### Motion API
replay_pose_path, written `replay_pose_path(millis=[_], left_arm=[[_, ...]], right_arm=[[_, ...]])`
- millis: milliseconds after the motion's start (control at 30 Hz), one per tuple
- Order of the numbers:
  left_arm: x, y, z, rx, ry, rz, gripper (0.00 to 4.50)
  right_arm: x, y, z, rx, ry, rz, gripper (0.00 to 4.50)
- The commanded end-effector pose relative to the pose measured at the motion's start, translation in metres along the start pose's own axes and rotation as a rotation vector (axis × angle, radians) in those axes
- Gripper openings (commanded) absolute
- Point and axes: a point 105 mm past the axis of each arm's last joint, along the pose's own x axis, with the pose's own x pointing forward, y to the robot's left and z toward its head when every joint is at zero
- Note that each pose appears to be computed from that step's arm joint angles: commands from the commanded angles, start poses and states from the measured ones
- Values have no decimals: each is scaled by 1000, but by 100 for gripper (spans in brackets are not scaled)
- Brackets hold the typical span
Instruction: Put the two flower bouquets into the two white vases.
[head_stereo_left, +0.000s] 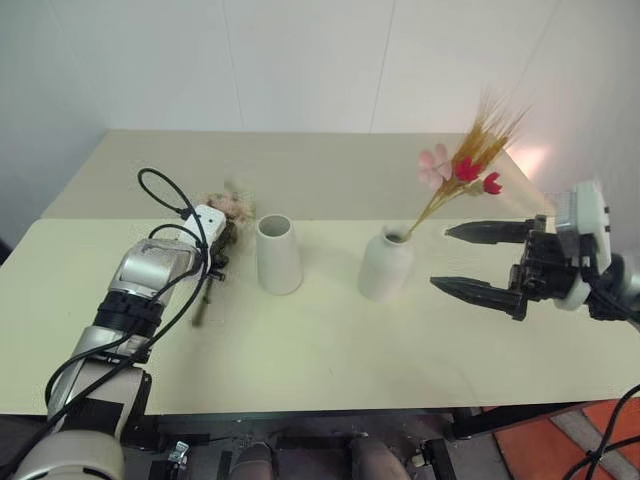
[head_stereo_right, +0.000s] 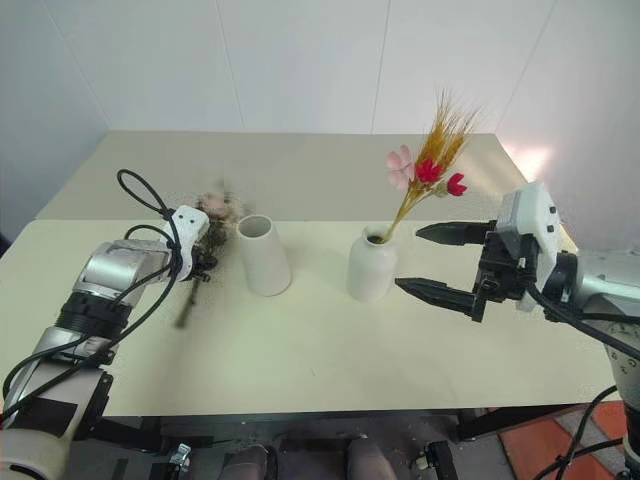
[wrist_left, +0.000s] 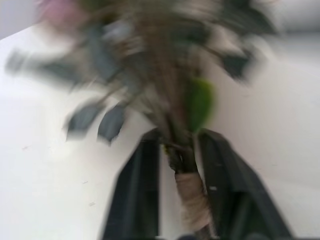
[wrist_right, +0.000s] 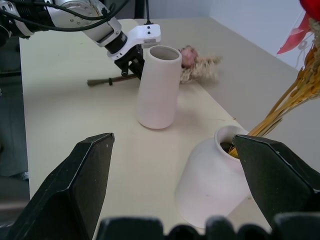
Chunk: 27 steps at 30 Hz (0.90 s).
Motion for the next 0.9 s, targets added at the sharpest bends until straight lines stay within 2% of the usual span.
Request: replay_pose_path(millis=[33,167,300,433,567,700,800,900], left_arm=[[-18,22,9,-47,-52,68,14],[-40,37,15,-109,-135,99,12],[-77,48,40,-139,-407,121,12],[-145,53,86,-208,-806,46,12],[-188,42,122,-241,-1009,-104,12],[-213,25,151,-260,-1163,-257,12],[-224,5,174,-272,-1287,-396,12],[-215,-13,184,-280,-1302,-498,12]], right_arm=[[-5,3,11,-47,-15,-5,450],[-3,4,8,-53,-9,0,450],[0,4,1,-60,4,0,450],[2,6,0,-46,-14,0,450],[4,5,-1,-44,-21,4,450],[8,5,1,-49,-37,5,450],[10,6,2,-53,-48,6,450],[11,7,3,-57,-53,2,450]])
